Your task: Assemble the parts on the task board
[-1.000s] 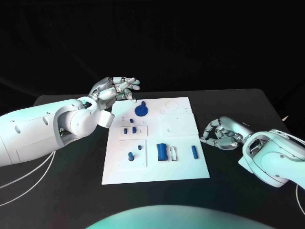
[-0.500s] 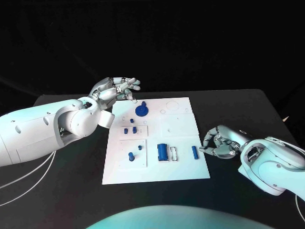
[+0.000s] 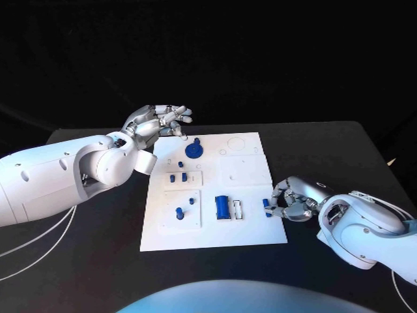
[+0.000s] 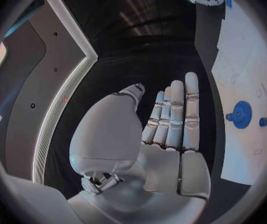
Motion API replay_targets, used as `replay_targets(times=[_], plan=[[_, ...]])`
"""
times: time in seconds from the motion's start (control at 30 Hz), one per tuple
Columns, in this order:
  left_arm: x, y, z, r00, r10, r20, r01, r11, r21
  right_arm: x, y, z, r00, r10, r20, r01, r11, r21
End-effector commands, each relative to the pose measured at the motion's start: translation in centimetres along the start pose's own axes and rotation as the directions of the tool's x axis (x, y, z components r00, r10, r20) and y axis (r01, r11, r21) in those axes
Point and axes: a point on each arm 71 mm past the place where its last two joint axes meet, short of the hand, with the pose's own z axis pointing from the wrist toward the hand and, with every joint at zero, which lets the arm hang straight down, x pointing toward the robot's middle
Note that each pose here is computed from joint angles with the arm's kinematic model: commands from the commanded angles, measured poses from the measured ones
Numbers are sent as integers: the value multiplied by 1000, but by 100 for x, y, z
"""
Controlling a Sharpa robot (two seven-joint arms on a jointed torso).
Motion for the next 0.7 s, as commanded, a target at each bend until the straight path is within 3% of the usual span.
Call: replay_targets(times=[0.03,0.7], plan=[[26,-7,2,1000,-4,-21,4,1000,7,32,-5,20,1000,-22,-8,22,1000,6],[26,-8,-3,1000,-5,-23,5,1000,6,143,-54,142,998,-58,-20,59,998,26]])
